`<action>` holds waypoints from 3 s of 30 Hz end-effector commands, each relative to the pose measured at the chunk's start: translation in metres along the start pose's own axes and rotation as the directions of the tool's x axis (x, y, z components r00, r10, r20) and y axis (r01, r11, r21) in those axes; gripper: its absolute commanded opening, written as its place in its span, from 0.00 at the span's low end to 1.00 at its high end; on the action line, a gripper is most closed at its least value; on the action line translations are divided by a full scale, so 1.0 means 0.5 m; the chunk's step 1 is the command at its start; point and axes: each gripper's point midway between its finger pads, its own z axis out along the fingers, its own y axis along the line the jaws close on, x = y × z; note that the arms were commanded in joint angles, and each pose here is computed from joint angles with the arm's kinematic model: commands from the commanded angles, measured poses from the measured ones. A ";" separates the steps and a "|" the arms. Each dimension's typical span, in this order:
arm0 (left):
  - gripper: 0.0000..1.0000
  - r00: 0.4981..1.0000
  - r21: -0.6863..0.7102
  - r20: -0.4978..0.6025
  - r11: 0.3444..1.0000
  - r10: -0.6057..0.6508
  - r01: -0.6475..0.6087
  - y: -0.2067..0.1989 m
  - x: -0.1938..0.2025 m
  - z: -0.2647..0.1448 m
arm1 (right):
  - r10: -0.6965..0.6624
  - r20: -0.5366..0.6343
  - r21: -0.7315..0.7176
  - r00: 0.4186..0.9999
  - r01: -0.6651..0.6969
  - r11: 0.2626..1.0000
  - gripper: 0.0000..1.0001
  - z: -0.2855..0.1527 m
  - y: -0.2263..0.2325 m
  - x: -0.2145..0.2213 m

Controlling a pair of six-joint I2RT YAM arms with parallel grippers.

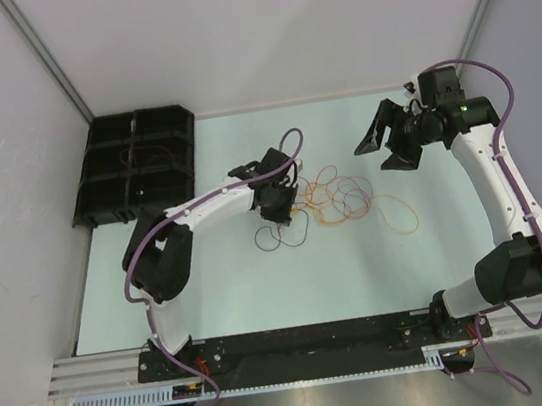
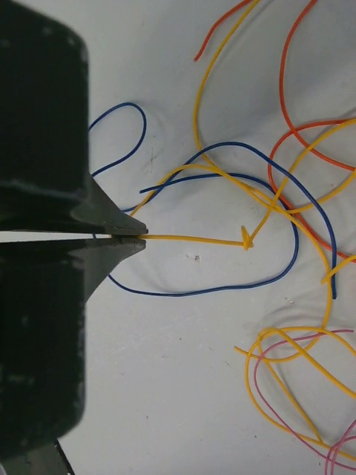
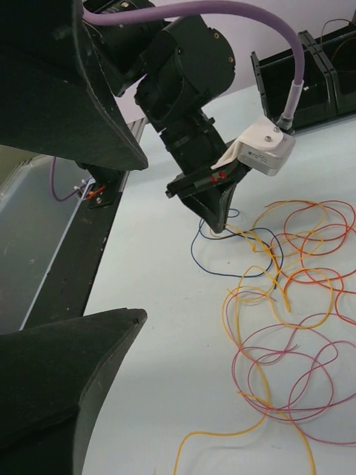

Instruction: Untangle the cables

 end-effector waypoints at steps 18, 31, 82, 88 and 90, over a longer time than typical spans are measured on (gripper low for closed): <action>0.00 0.537 0.315 0.824 0.935 -0.182 -0.165 -0.180 -0.417 -0.832 | -0.194 0.336 -0.485 0.922 0.346 0.803 0.83 -0.215 0.303 -0.042; 0.00 0.537 0.352 0.819 0.916 -0.202 -0.193 -0.183 -0.390 -0.812 | -0.232 0.399 -0.563 0.887 0.437 0.702 0.85 -0.257 0.366 -0.021; 0.00 0.484 0.442 0.816 0.881 -0.317 -0.170 -0.112 -0.424 -0.874 | -0.384 -0.111 -0.270 0.917 0.344 0.899 0.60 0.298 0.107 0.098; 0.01 0.482 0.442 0.816 0.882 -0.319 -0.164 -0.102 -0.429 -0.872 | -0.401 -0.098 -0.296 0.911 0.358 0.886 0.33 0.313 0.114 0.091; 0.00 0.486 0.441 0.813 0.884 -0.320 -0.155 -0.096 -0.429 -0.866 | -0.405 -0.092 -0.302 0.910 0.362 0.882 0.31 0.315 0.116 0.089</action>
